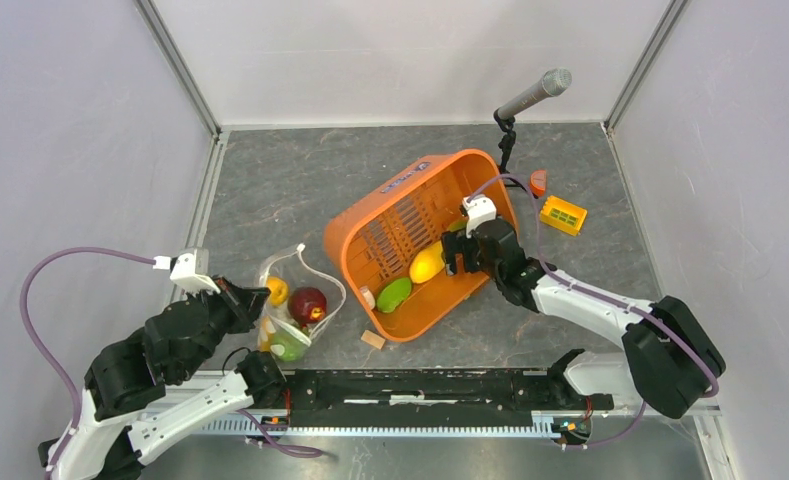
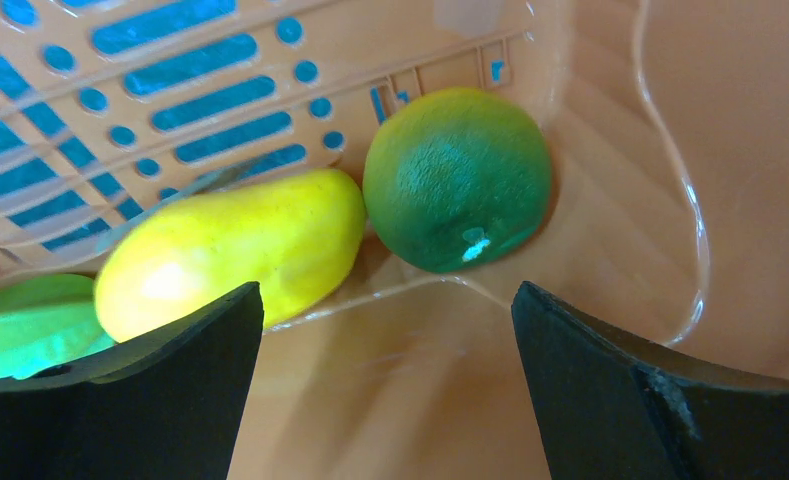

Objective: Place the food in the zip-top bag and seal the zipper
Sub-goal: Pick up the fake fruit from the bin.

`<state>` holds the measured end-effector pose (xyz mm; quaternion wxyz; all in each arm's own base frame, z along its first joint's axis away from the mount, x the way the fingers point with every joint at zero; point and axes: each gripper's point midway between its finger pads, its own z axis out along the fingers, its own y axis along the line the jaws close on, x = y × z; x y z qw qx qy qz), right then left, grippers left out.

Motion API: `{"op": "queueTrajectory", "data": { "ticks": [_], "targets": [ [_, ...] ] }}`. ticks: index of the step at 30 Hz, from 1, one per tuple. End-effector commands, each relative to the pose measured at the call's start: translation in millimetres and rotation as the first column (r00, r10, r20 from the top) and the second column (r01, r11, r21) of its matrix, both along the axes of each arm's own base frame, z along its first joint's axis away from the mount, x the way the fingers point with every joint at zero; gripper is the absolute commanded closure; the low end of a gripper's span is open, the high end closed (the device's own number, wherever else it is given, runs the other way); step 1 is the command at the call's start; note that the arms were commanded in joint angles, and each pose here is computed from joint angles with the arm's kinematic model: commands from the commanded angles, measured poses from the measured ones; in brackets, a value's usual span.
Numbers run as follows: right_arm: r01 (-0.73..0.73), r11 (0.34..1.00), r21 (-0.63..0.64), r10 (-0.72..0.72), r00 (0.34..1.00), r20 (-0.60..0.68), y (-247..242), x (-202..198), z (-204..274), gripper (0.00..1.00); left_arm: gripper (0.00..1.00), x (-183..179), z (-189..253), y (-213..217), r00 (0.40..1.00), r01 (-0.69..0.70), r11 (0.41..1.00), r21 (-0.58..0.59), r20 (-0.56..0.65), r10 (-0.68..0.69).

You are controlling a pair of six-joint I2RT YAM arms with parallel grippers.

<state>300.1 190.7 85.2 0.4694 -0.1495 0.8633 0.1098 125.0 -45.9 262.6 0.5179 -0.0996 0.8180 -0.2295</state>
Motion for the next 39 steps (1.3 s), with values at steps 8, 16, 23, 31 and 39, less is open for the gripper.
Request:
{"op": "queueTrajectory", "data": {
  "ticks": [8,16,23,31,39],
  "targets": [
    [-0.166,0.984,0.066,0.164,0.985,0.048,48.6,23.0,56.9,0.02,0.90,4.3,11.7,3.5,0.998,-0.045,0.997,-0.064,0.034,0.047],
    [-0.040,0.993,-0.108,0.037,0.999,-0.034,28.1,45.4,35.7,0.02,0.90,5.8,7.9,-5.2,1.000,-0.021,0.999,-0.033,0.009,0.021],
    [-0.037,0.947,-0.318,-0.014,0.987,-0.158,24.4,72.1,16.5,0.03,0.90,7.3,9.6,-7.3,1.000,-0.015,0.999,-0.032,0.017,0.016],
    [-0.133,0.875,-0.466,0.011,0.967,-0.256,23.1,83.9,36.5,0.02,0.89,7.1,4.8,-3.4,0.999,-0.029,0.999,-0.027,0.017,0.029],
    [-0.354,0.796,-0.491,0.085,0.869,-0.487,20.5,59.7,-9.7,0.05,0.89,5.8,3.5,2.6,0.999,-0.038,0.999,-0.014,0.024,0.038]
  ]
}}
